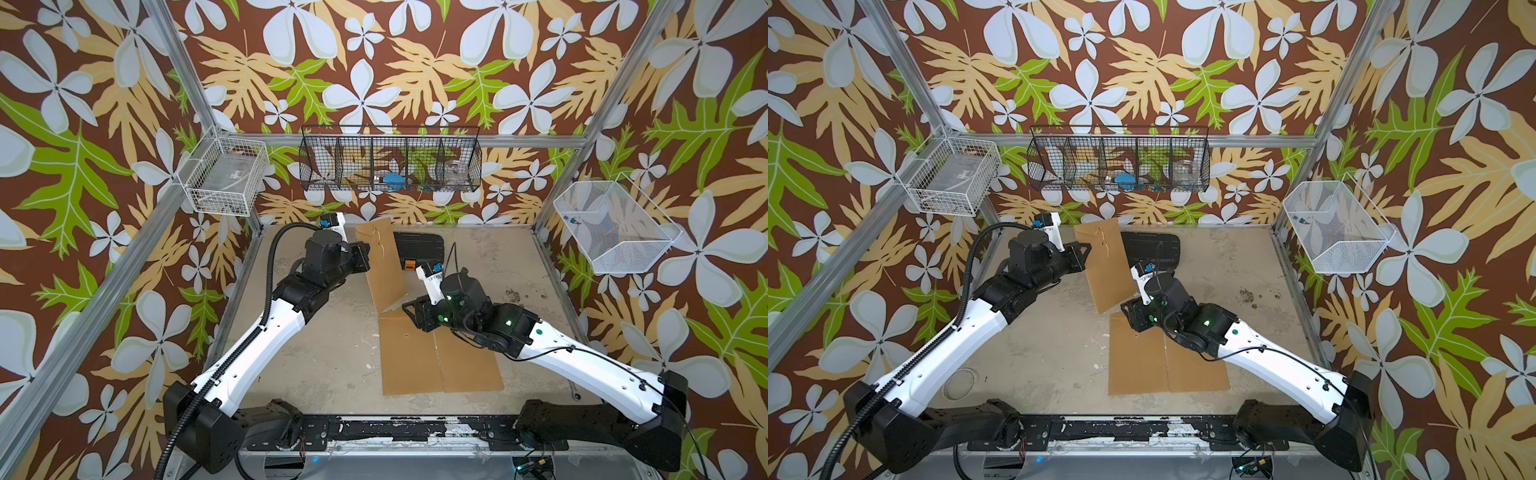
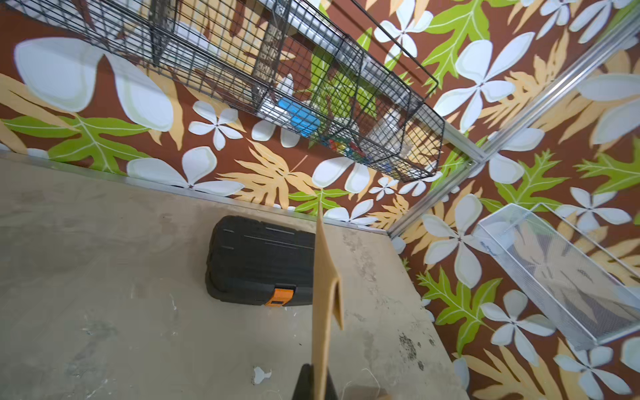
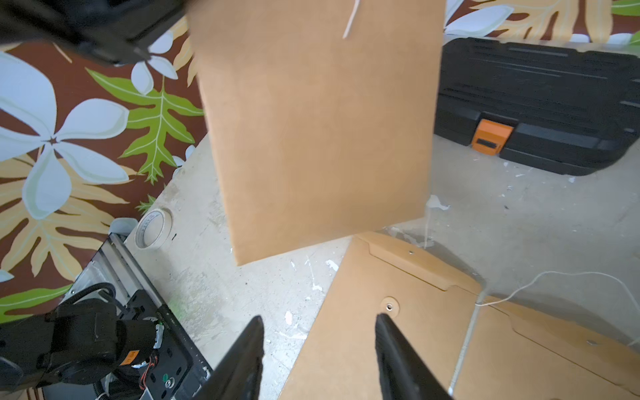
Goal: Open the file bag
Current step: Pick up the file bag from the center of the board.
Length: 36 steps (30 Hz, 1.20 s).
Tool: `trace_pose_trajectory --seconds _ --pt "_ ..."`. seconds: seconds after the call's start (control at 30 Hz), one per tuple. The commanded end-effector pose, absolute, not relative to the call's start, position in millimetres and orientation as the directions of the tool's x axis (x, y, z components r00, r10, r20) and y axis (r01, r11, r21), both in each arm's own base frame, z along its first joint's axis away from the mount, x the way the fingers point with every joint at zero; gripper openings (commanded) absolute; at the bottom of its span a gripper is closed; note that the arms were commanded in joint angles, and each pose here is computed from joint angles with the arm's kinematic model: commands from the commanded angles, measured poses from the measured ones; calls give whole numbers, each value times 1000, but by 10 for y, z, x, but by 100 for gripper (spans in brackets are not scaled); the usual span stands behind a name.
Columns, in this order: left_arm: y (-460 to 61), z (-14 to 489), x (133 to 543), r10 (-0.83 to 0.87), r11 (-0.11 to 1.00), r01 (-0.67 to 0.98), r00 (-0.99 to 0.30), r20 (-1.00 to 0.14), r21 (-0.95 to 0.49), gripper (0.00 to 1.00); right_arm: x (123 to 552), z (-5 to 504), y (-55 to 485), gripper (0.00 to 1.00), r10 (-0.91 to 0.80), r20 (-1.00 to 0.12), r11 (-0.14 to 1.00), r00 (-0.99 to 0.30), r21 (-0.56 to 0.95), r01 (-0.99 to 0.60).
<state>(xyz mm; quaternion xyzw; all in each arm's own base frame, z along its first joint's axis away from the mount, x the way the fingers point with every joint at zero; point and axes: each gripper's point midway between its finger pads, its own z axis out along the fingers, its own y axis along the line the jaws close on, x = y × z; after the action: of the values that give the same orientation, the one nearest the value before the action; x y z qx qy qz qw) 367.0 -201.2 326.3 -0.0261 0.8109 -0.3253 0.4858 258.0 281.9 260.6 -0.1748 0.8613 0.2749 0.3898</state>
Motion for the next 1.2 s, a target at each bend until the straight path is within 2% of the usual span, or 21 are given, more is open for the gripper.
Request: trace_pose_trajectory --seconds 0.0,0.37,0.5,0.8,1.17 --pt "-2212 3446 3554 -357 686 417 -521 -775 -596 0 2645 2760 2782 54 -32 -769 719 -639 426 -549" --pt "-2476 3499 3148 -298 422 637 -575 -762 -645 0 3069 2695 2138 55 85 -704 629 -705 587 -510" --pt "-2543 3420 3094 -260 384 652 -603 -754 -654 0 3149 2650 2050 55 96 -686 567 -722 634 -527" --pt "-2645 3202 3040 -220 312 651 -659 -719 -692 0 3161 2795 2081 55 59 -729 545 -681 596 -590" --pt "-2686 3278 2878 -220 201 682 -668 -711 -703 0 3127 2887 2170 53 48 -741 474 -670 607 -638"
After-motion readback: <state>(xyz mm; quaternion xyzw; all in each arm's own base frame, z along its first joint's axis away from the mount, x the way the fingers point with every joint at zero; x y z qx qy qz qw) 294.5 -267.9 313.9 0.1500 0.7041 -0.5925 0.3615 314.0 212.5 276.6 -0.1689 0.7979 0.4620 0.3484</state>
